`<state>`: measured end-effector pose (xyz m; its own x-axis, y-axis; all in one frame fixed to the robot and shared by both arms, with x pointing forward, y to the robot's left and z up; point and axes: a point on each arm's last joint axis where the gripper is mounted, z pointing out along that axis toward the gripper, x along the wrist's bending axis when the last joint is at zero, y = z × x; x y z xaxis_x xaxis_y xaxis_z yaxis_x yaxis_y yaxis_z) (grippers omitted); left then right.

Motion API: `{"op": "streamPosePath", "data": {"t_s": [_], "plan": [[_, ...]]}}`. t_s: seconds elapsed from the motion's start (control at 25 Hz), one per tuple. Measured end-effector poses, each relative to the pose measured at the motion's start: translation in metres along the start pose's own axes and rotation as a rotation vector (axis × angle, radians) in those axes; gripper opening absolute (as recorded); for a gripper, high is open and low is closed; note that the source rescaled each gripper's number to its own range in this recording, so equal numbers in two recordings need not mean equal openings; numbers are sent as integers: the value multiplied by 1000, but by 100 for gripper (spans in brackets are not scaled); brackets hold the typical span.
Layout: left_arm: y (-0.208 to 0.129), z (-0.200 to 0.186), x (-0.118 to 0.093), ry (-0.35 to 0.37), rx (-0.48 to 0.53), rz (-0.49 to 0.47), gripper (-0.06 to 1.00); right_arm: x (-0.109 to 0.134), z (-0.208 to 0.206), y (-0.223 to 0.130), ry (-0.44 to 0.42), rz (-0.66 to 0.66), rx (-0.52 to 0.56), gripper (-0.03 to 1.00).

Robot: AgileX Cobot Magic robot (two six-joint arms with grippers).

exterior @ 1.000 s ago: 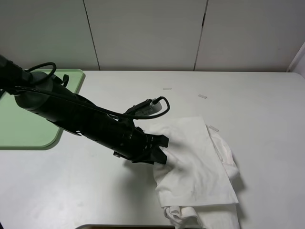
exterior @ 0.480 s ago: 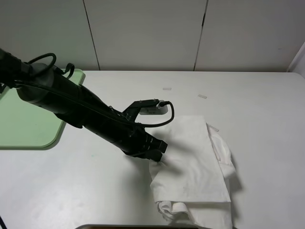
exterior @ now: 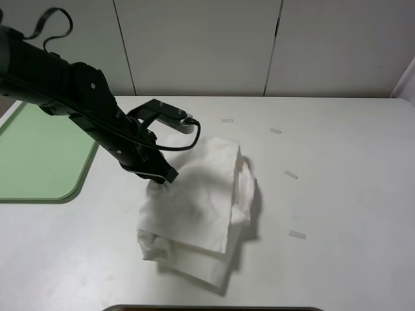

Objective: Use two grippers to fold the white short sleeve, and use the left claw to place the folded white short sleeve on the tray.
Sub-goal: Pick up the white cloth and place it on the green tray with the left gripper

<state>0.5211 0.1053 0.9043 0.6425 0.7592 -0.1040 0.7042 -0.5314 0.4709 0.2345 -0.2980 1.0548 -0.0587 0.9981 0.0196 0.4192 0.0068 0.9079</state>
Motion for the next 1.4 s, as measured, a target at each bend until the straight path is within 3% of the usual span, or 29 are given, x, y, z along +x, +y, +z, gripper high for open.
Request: {"op": "streamPosePath", "data": {"t_s": [0.12,0.28,0.48,0.64,0.76,0.96,1.12,1.24,1.4], "plan": [[6,-17,19,58,26,24,2,0,0,0,0,0,0,100],[10,-41,40,122,42,-19,2,0,0,0,0,0,0,100],[9,-104,79,224,-25,-119,2,0,0,0,0,0,0,100],[2,-125,94,263,-27,-157,2,0,0,0,0,0,0,100],[-12,-143,122,329,-28,-222,2,0,0,0,0,0,0,100],[-23,-155,155,421,-91,-272,2,0,0,0,0,0,0,100],[-25,-156,166,454,-113,-261,2,0,0,0,0,0,0,100],[-35,-138,196,512,-107,-196,2,0,0,0,0,0,0,100],[-39,-111,210,528,-100,-141,2,0,0,0,0,0,0,100]]}}
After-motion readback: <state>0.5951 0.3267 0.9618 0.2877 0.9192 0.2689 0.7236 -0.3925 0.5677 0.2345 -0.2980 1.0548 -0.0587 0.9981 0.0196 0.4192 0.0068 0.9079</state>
